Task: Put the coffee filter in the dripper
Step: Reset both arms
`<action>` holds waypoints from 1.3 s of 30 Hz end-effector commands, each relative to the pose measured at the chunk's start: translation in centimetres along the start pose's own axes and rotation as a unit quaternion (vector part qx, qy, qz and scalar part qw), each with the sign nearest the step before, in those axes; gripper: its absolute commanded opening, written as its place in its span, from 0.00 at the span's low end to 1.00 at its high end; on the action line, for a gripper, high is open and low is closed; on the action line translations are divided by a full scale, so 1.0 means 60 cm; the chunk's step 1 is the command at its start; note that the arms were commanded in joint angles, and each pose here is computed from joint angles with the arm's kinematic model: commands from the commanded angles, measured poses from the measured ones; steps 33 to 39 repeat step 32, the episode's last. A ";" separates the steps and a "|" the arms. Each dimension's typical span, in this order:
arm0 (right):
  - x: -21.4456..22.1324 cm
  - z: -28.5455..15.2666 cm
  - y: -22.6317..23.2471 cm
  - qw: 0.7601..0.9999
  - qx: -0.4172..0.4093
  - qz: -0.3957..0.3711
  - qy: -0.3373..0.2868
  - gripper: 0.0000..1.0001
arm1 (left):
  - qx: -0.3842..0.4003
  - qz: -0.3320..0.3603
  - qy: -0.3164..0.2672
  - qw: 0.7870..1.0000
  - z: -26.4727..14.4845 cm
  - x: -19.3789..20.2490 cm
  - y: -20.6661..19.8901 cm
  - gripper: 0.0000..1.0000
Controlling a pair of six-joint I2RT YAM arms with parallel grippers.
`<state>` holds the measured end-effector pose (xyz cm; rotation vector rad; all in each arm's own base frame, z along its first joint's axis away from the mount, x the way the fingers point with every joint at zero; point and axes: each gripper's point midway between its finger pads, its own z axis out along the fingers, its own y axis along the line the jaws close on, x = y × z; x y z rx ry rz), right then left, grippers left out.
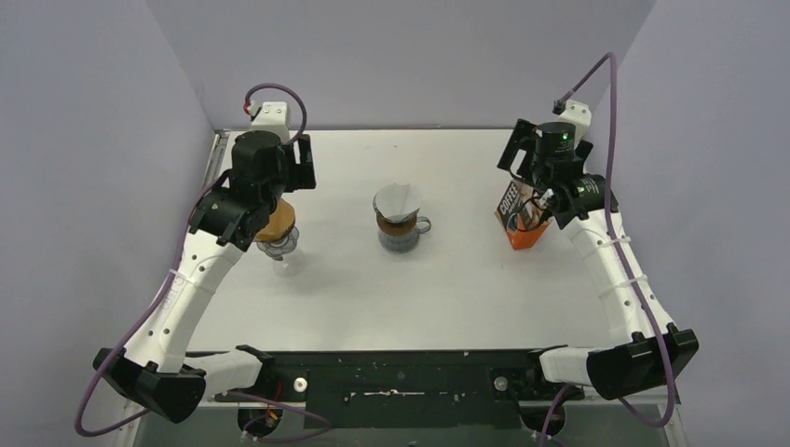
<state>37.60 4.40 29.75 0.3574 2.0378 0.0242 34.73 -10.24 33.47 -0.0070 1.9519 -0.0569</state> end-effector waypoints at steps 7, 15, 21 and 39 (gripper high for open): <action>-0.091 -0.140 -0.072 0.993 0.046 0.013 -0.112 1.00 | -0.018 -0.024 -0.033 0.999 -0.044 -0.038 0.042 0.73; -0.050 -0.183 -0.077 0.992 -0.011 -0.034 -0.124 1.00 | 0.094 -0.070 -0.052 0.992 -0.098 -0.013 -0.004 0.73; 0.020 -0.177 -0.094 0.995 -0.015 -0.029 -0.096 1.00 | 0.150 -0.118 -0.070 0.979 -0.141 0.029 -0.017 0.73; 0.055 -0.197 -0.102 0.994 -0.039 -0.034 -0.099 1.00 | 0.172 -0.154 -0.095 0.968 -0.190 0.073 -0.003 0.75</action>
